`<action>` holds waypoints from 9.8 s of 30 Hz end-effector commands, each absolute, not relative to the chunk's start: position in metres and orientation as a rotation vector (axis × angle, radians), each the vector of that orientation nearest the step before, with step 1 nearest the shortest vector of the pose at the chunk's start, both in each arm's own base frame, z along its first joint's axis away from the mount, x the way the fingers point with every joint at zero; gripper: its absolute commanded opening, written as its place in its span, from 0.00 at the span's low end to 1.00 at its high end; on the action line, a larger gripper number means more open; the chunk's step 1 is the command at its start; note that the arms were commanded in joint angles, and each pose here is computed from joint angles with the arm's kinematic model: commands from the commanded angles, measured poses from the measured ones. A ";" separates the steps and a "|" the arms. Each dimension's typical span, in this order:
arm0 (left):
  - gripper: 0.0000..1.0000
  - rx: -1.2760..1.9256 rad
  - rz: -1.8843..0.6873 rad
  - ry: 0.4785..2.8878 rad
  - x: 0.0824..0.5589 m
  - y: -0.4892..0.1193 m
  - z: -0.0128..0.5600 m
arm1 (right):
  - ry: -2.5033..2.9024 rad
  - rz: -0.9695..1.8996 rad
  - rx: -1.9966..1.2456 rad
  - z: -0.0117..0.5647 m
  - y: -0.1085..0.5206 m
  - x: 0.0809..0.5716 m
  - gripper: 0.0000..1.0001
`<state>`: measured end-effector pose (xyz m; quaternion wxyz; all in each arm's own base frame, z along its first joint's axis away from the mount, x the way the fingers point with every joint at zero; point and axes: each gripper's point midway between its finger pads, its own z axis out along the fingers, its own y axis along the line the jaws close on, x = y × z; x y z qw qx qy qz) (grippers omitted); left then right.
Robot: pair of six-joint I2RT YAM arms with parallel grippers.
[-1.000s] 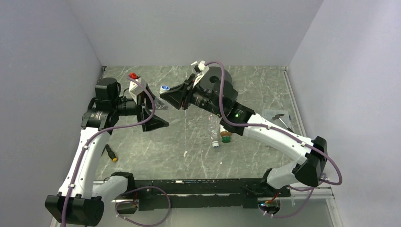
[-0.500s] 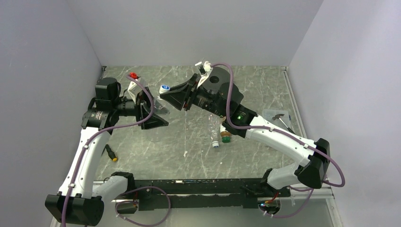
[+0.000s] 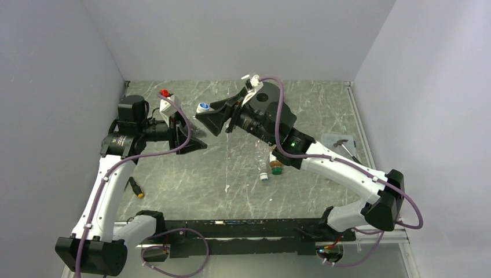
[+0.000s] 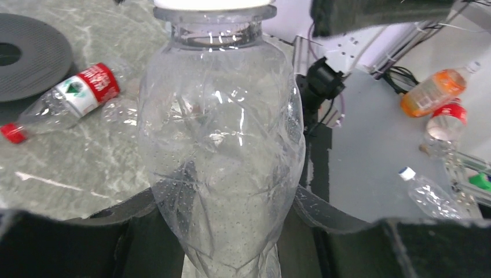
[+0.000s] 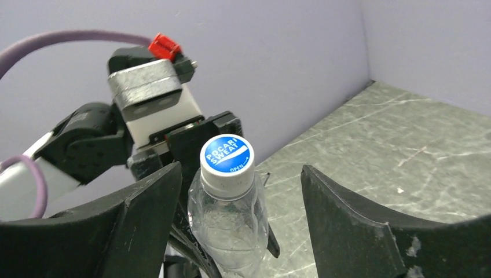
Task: Unscrew the bottle caps
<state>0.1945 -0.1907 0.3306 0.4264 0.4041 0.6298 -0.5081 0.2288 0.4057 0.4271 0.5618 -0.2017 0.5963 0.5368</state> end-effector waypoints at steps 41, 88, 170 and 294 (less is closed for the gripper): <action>0.17 0.995 -1.134 1.503 0.214 -0.193 0.353 | 1.433 1.285 -0.390 0.471 0.431 0.253 0.00; 0.18 0.987 -0.686 1.470 0.249 -0.166 0.336 | 1.505 1.064 -0.278 0.473 0.412 0.252 0.69; 0.22 0.974 -0.681 1.492 0.260 -0.166 0.330 | 1.538 1.076 -0.211 0.467 0.426 0.269 0.21; 0.30 1.044 -0.686 1.449 0.243 -0.170 0.340 | 1.559 1.052 -0.196 0.474 0.415 0.254 0.30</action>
